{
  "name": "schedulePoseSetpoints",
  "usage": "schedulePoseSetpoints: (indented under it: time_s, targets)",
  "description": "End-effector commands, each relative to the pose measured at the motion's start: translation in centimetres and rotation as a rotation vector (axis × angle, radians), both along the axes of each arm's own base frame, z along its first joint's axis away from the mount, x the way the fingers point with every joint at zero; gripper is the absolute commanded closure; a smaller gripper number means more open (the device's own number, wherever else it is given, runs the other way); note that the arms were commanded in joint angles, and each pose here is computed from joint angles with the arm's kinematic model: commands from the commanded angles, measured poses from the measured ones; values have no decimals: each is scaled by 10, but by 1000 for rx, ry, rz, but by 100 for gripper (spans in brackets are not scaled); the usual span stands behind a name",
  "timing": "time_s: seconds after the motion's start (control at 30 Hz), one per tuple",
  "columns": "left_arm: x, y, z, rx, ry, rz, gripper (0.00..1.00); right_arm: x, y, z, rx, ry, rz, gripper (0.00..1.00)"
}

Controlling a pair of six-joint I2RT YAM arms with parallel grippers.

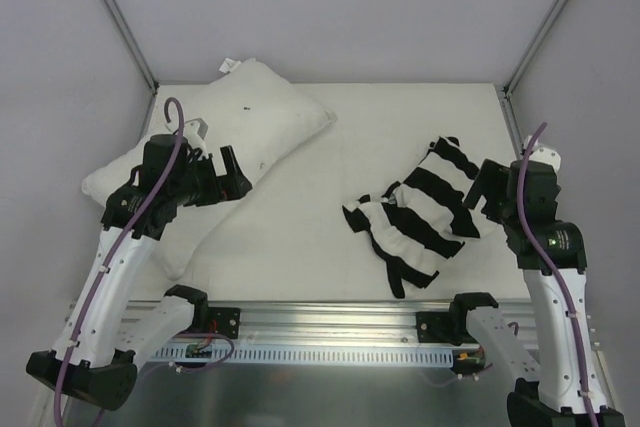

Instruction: Remove the pillowcase from the pillow

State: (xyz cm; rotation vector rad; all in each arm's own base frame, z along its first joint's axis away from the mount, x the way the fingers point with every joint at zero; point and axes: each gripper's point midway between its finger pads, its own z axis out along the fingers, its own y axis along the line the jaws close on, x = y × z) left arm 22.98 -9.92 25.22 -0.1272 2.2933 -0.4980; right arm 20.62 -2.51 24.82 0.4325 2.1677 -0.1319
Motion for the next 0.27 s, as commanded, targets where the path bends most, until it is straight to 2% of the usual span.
schedulePoseSetpoints:
  time_s: [0.0,0.23]
  targets:
    - [-3,-1,3,-9,-79,-21,1,4,-3,-2,-3,-27,-26,4]
    - [-8,-2,0,-23,-75,-25,1,11,1,-13,14,-5,-25,4]
